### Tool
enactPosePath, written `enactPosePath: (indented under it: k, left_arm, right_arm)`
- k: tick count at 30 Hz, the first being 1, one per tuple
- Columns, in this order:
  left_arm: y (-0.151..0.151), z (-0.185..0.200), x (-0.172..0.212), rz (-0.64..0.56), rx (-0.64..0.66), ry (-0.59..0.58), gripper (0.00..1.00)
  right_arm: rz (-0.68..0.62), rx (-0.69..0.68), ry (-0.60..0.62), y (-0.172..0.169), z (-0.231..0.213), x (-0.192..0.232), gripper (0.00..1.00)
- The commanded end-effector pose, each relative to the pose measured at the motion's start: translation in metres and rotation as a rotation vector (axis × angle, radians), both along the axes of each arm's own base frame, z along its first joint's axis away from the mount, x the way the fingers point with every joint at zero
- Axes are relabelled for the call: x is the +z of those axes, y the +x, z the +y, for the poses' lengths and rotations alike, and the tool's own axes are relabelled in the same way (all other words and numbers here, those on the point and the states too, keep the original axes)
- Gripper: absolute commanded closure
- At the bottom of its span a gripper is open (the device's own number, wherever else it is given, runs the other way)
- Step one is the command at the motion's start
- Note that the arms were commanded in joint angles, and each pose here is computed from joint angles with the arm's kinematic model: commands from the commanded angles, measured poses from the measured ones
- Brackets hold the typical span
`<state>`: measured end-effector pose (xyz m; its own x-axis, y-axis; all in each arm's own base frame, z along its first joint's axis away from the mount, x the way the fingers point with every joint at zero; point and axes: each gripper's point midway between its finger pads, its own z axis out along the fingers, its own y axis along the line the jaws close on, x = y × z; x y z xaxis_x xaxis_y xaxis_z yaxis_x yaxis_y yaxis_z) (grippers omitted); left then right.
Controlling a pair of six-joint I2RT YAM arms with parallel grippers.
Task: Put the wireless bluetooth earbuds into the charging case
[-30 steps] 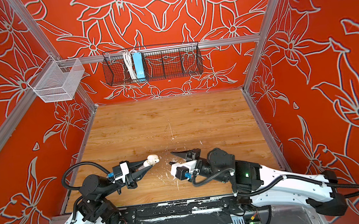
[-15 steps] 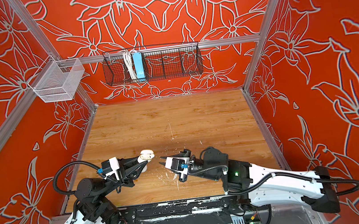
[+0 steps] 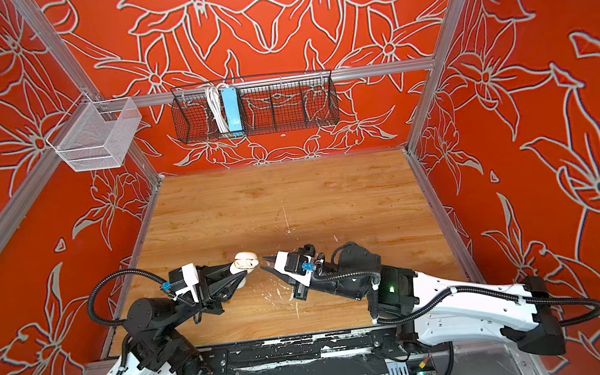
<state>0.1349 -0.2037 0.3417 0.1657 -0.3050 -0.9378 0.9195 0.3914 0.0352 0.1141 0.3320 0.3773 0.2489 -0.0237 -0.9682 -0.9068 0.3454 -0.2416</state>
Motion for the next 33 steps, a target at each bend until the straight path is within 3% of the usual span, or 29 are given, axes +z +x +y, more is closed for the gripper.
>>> enactPosePath:
  k: [1, 18, 23, 26, 33]
  left_arm:
    - [-0.012, 0.001, 0.021, -0.059, -0.038, -0.029, 1.0]
    - [-0.013, -0.001, 0.021, -0.058, -0.05, -0.019, 1.0]
    - [-0.012, -0.001, 0.019, -0.05, -0.045, -0.017, 1.0]
    - [-0.013, 0.001, 0.019, -0.053, -0.04, -0.017, 1.0]
    - [-0.012, 0.001, 0.019, -0.052, -0.035, -0.016, 1.0]
  right_arm:
    - [0.012, 0.013, 0.046, -0.001, 0.002, 0.017, 0.81]
    - [0.049, 0.061, -0.034, -0.003, 0.021, 0.001, 0.83]
    - [0.05, 0.007, -0.044, 0.004, 0.014, -0.001, 0.8]
    - [0.037, -0.012, -0.023, 0.004, 0.004, 0.004, 0.71]
    - [0.029, 0.047, -0.006, -0.008, 0.0, 0.018, 0.75]
